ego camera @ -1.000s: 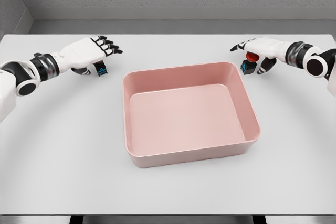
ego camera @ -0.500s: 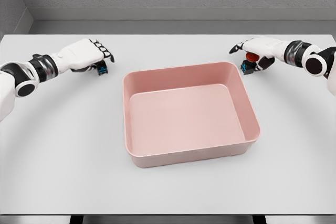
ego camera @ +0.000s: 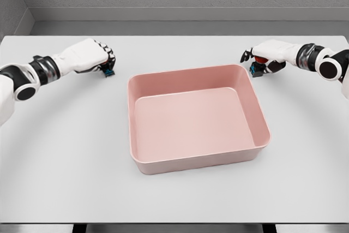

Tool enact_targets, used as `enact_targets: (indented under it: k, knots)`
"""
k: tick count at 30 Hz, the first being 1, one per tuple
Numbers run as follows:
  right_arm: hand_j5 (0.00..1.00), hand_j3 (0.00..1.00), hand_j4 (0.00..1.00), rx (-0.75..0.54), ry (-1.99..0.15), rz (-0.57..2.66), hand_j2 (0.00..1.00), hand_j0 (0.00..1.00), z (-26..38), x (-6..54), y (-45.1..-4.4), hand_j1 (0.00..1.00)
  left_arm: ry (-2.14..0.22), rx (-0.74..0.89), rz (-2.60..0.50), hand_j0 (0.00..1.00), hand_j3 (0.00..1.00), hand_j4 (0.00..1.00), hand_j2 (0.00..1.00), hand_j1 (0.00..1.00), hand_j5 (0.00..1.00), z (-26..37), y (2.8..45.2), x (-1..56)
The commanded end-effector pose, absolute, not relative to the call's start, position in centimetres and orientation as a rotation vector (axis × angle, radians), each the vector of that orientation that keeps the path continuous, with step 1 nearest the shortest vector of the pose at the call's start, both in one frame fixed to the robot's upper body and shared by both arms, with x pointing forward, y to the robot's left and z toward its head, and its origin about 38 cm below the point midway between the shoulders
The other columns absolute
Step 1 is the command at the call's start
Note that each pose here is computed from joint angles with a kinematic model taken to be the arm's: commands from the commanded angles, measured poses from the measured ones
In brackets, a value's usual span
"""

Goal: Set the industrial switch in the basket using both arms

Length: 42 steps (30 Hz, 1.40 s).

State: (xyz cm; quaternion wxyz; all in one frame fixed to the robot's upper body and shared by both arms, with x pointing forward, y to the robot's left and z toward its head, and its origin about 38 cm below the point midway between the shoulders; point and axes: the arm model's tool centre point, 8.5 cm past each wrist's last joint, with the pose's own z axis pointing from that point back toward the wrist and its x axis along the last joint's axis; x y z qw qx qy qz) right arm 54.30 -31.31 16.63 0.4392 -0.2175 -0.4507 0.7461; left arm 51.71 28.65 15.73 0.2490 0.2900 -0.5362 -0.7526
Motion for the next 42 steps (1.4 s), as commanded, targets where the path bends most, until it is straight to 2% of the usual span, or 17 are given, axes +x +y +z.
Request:
enact_targets:
  k: [1, 3, 4, 5, 13, 24, 34, 42]
  knots:
    - [0.70, 0.70, 0.70, -0.539, -1.124, 1.850, 0.70, 0.70, 16.7, 54.3, -31.3, 0.70, -1.538, 0.776, -2.037, 0.32, 0.32, 0.32, 0.32, 0.32, 0.32, 17.0, 27.2, 51.5]
    - [0.67, 0.67, 0.67, -0.538, -1.127, 1.852, 0.67, 0.67, 16.8, 54.3, -31.3, 0.67, -1.558, 0.781, -2.045, 0.32, 0.32, 0.32, 0.32, 0.32, 0.32, 17.6, 27.0, 51.3]
    - [0.61, 0.61, 0.61, -0.509, -1.150, 1.878, 0.61, 0.61, 16.8, 54.1, -31.2, 0.61, -1.563, 0.781, -2.043, 0.32, 0.32, 0.32, 0.32, 0.32, 0.32, 17.6, 26.9, 51.3]
    - [0.59, 0.59, 0.59, -0.504, -1.149, 1.882, 0.59, 0.59, 16.8, 54.1, -31.2, 0.59, -1.565, 0.783, -2.046, 0.32, 0.32, 0.32, 0.32, 0.32, 0.32, 17.7, 26.9, 51.3]
    - [0.59, 0.59, 0.59, -0.517, -1.144, 1.873, 0.59, 0.59, 17.3, 54.2, -31.9, 0.59, -1.649, 0.809, -2.054, 0.32, 0.32, 0.32, 0.32, 0.32, 0.32, 20.8, 27.2, 50.1]
    - [0.53, 0.53, 0.53, -0.533, -1.159, 1.884, 0.53, 0.53, 18.7, 54.7, -31.6, 0.53, -1.835, 0.798, -2.100, 0.32, 0.32, 0.32, 0.32, 0.32, 0.32, 24.9, 24.5, 47.3]
    - [0.45, 0.45, 0.45, -0.546, -1.176, 1.895, 0.45, 0.45, 20.0, 54.6, -32.6, 0.45, -1.960, 0.628, -2.164, 0.32, 0.32, 0.32, 0.32, 0.32, 0.32, 25.1, 20.4, 43.1]
    - [0.45, 0.45, 0.45, -0.550, -1.216, 1.900, 0.45, 0.45, 21.7, 54.4, -33.8, 0.45, -2.016, 0.553, -2.189, 0.33, 0.33, 0.33, 0.33, 0.33, 0.33, 24.4, 18.4, 41.2]
